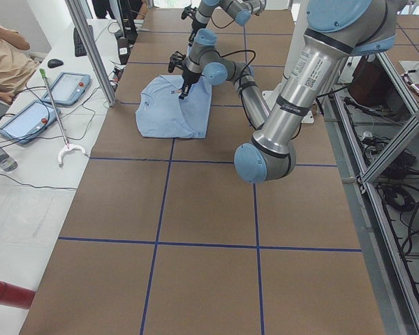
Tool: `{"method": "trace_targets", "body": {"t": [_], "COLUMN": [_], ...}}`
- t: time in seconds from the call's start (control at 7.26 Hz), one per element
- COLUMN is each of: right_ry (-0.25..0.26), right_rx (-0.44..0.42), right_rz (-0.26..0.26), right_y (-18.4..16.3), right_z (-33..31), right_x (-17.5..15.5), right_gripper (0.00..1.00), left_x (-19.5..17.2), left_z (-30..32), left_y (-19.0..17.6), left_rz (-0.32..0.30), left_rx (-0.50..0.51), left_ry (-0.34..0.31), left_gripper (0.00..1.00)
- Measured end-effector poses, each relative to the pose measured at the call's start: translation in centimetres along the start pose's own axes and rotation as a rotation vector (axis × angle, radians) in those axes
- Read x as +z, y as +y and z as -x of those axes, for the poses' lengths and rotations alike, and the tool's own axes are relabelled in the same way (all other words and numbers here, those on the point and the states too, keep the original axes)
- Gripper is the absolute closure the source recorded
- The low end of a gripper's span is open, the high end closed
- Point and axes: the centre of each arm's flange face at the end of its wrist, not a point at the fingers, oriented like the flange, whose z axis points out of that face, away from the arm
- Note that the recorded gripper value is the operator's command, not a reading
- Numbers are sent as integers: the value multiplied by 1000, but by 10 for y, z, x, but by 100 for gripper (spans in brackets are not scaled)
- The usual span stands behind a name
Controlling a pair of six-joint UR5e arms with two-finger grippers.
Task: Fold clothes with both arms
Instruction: 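Lift the hem with both grippers and fold it toward the collar, then lay the hem down near the collar and open both grippers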
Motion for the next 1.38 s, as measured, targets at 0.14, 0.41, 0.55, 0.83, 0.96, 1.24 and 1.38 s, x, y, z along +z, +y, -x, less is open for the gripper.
{"method": "trace_targets", "body": {"t": [0.14,0.41,0.55,0.83,0.96,1.24,1.38], "right_ry": [0,5,9,6,7,16,22], "right_rx": [5,6,6,5,3,-1,-5], "right_rz": [-15,-32,-36,-42,-43,-39,-37], "right_y": [-20,-50,-58,-68,-70,-68,-65], "right_z": [18,45,53,63,67,68,69], "right_x": [36,78,89,116,131,151,157], "right_gripper": [100,100,100,100,100,100,100], "left_x": [29,80,97,135,158,193,201], "left_z": [4,4,7,15,23,38,37], "left_y": [-18,-60,-77,-99,-103,-105,-101], "left_rz": [-17,-44,-52,-56,-61,-73,-69], "left_rx": [-5,2,10,22,26,37,44], "left_ry": [-3,-16,-28,-46,-57,-82,-83], "left_gripper": [100,100,100,100,100,100,100]}}
